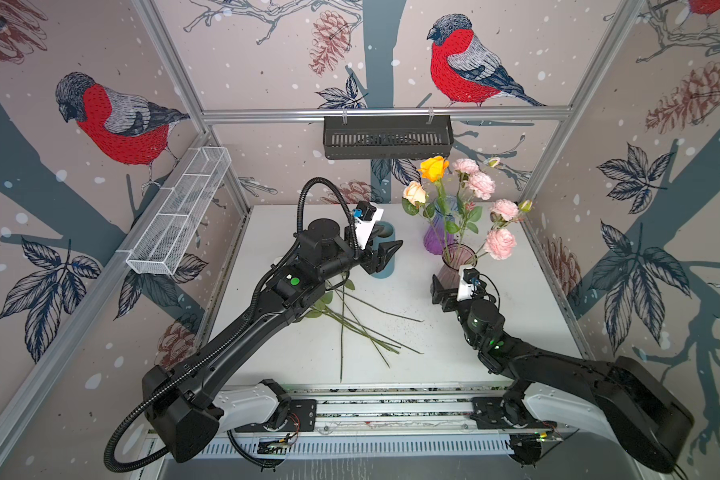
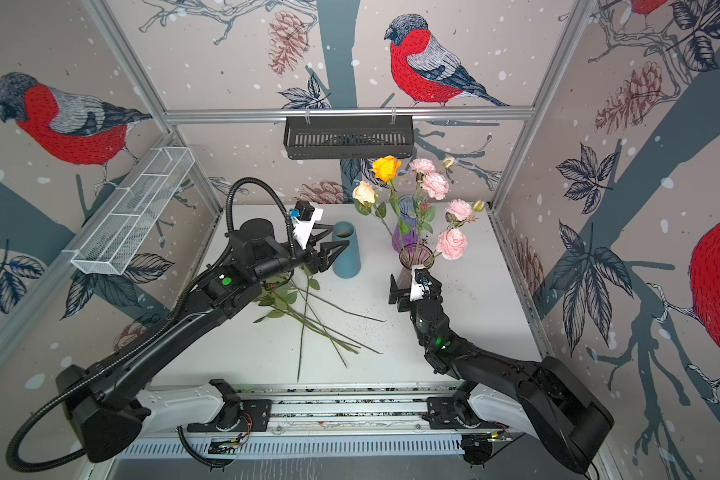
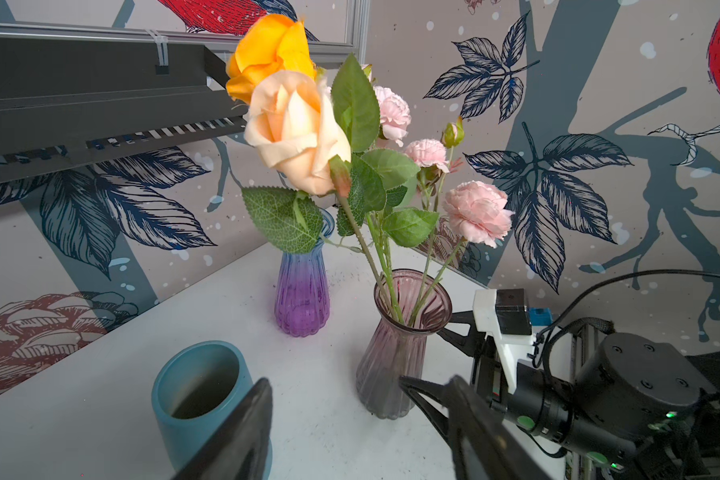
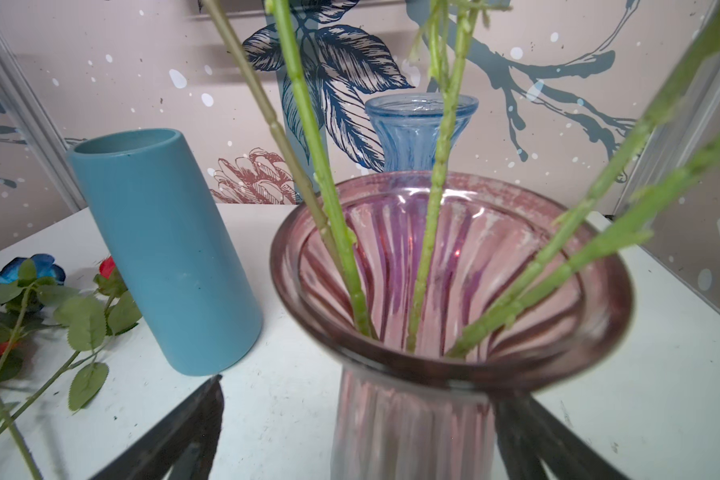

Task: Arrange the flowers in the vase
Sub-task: 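Close the right gripper around the body of the pink ribbed vase, then carry the pink vase with the right gripper farther from the robot into the corner, then set the pink vase down and open the right gripper, then raise the right gripper and swing it over the purple-blue glass vase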

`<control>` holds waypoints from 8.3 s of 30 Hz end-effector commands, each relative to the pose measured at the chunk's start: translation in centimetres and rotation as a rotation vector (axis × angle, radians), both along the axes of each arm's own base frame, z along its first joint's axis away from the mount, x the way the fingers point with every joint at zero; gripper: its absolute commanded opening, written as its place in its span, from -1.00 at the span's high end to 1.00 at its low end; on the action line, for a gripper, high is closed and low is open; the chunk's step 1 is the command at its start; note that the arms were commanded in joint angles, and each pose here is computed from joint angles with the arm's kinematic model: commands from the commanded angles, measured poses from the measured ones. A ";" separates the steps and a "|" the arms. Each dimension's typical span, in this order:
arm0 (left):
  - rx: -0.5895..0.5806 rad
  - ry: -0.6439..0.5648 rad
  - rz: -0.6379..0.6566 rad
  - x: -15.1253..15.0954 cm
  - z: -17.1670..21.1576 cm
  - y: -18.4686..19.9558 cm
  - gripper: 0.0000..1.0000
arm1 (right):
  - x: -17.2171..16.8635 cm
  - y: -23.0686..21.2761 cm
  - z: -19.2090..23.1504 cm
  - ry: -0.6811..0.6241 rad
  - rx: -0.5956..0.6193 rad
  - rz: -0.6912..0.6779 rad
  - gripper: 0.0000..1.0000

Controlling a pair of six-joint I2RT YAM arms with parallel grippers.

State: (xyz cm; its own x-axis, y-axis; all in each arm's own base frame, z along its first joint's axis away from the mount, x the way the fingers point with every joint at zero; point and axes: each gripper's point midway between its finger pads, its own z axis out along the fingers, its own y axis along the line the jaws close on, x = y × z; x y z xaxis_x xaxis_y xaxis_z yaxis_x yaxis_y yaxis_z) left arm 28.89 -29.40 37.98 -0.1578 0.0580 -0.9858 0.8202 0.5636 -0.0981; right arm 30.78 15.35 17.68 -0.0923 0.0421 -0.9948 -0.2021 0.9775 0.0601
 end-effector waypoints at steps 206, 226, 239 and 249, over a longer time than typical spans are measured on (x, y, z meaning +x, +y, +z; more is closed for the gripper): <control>-0.179 -0.042 0.080 3.5 3.9 6.2 -0.27 | 11.5 -11.7 3.5 0.016 0.103 -0.310 -0.88; -0.181 -0.032 0.112 4.5 3.4 7.1 -0.28 | 20.7 -8.4 8.6 0.655 0.503 -0.087 -0.29; -0.182 -0.028 0.118 4.8 3.3 7.4 -0.28 | 23.8 -5.6 4.5 0.800 0.504 0.006 0.03; -0.186 -0.045 0.124 4.4 3.8 7.6 -0.28 | 19.2 -4.6 5.3 0.781 0.482 0.043 0.94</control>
